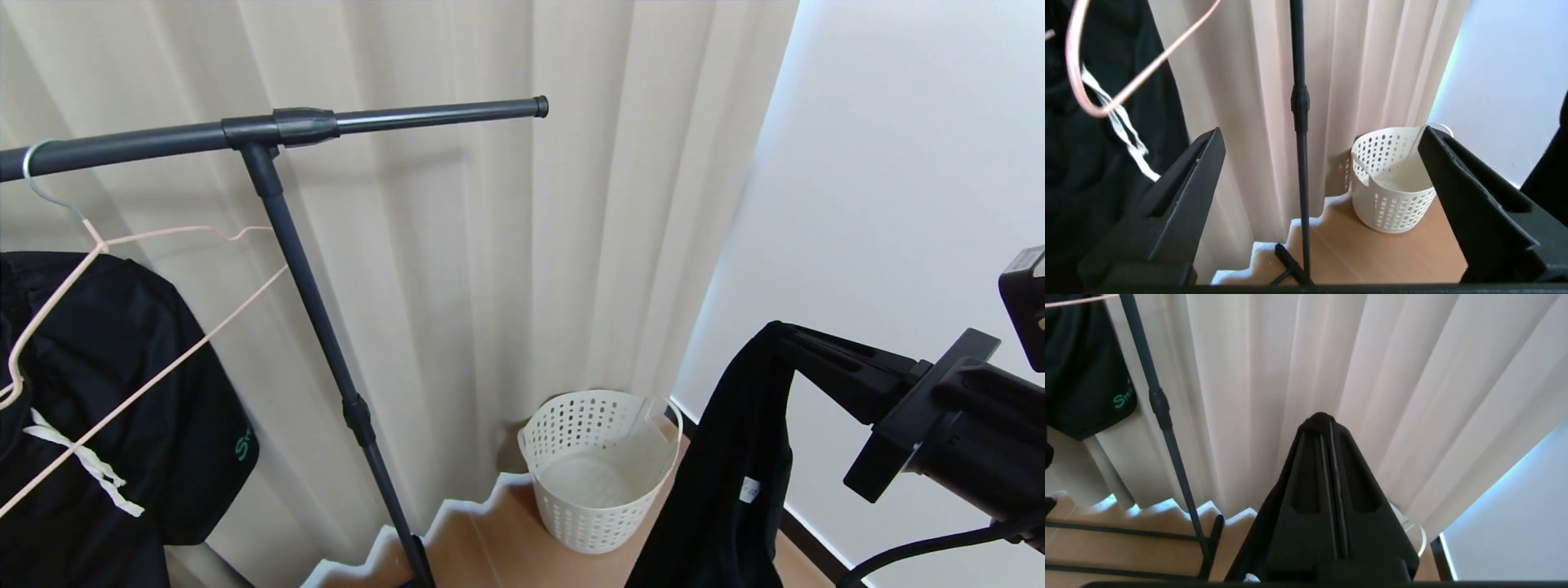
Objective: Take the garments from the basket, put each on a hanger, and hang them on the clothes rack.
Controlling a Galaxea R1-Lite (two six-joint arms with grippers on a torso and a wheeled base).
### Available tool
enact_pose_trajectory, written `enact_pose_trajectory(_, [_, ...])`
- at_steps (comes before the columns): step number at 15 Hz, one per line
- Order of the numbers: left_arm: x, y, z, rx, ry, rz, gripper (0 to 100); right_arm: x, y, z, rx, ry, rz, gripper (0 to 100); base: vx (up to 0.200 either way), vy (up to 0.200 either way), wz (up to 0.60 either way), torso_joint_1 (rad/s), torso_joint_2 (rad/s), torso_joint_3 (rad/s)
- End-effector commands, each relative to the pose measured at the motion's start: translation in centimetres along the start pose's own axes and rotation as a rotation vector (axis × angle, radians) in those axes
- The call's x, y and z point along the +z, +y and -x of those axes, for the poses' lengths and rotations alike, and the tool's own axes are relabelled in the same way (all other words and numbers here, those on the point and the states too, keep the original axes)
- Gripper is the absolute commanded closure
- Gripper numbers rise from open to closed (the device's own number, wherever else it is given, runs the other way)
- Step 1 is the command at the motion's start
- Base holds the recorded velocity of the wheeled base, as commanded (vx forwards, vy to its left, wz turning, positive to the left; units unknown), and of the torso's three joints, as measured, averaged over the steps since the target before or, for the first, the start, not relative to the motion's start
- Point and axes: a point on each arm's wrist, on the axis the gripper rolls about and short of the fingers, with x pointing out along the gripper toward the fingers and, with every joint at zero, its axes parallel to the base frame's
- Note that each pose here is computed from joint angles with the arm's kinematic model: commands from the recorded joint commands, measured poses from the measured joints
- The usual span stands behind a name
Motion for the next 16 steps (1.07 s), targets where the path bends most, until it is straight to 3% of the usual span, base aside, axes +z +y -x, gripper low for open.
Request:
enact_pose_trajectory(1, [0.01,0.00,-0.02,0.000,0.002,0.001,0,-0.11,0.04,-0.07,0.001,0.006,0.002,100,0.000,0.000,0.00,0.222,-0.56,-0.330])
enact_pose_trajectory(8, [0.02,0.01,-0.01,0.003,-0.001,0.009,0,-0.15,-0.01,-0.07,0.000,0.006,0.002,100,0.000,0.000,0.00,0.249,-0.58,-0.336])
enact_pose_trajectory(16, [0.02,0.01,-0.02,0.003,0.001,0.022,0,-0.30,-0.33,-0.02,-0.021,0.011,0.003,100,0.000,0.000,0.00,0.023,-0.05,-0.027])
